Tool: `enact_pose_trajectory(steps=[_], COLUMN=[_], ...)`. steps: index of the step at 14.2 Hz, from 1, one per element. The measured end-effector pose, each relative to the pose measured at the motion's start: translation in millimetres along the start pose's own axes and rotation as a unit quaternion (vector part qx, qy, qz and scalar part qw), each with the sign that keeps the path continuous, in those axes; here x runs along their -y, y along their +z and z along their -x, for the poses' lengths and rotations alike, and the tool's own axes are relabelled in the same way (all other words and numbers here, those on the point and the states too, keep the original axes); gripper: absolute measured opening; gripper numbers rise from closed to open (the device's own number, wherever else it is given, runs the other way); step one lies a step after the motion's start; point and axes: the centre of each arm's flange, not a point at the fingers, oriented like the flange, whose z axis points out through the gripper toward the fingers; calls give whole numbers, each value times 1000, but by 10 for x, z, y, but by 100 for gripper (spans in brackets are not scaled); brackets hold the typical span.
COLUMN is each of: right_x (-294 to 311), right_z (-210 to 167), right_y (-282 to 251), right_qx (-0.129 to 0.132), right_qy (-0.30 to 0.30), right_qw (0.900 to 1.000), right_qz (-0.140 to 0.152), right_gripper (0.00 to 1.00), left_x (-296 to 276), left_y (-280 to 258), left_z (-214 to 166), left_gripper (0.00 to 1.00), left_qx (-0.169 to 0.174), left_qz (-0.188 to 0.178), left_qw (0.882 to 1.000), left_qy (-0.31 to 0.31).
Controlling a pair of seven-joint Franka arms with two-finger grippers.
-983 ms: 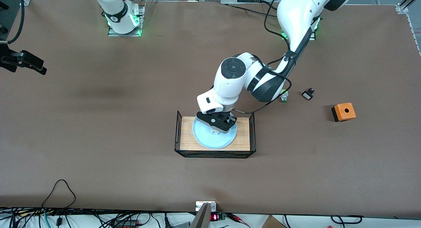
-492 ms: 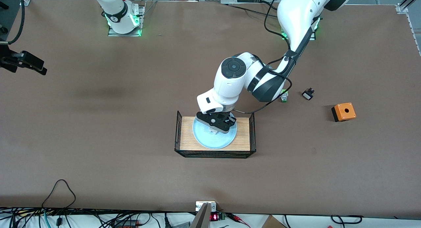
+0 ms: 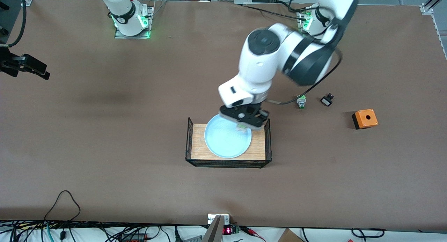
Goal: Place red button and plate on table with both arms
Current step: 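Carry the green switch with the left gripper beside the orange box, then lower the switch onto the table while the right gripper reaches the plate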
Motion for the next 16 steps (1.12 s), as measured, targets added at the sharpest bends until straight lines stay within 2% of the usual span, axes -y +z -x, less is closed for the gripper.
enact_pose_trajectory(steps=[2,6,8,10,12,16], right_x=[0,18,78,125,177,900], right_z=[-1,0,2,0,-1,89], right_y=[-1,-2,-4,-1,4,-14], right_qx=[-1,-1,1,2,5,16], right_qy=[0,0,-1,2,21,97], right_qw=[1000,1000,1000,999,998,993], right_qz=[0,-4,-32,-53,-60,-62], right_gripper=[100,100,100,100,100,100], left_x=[546,2019,2719,3153,3416,3656], left_y=[-274,-354,-231,85,485,1344], left_z=[37,114,224,391,528,719], left_gripper=[41,41,41,41,41,41], left_qx=[28,88,109,140,158,141], left_qz=[-11,20,28,39,46,50], left_qw=[999,996,994,989,986,989], left_qy=[-13,-17,-10,-1,-5,-11])
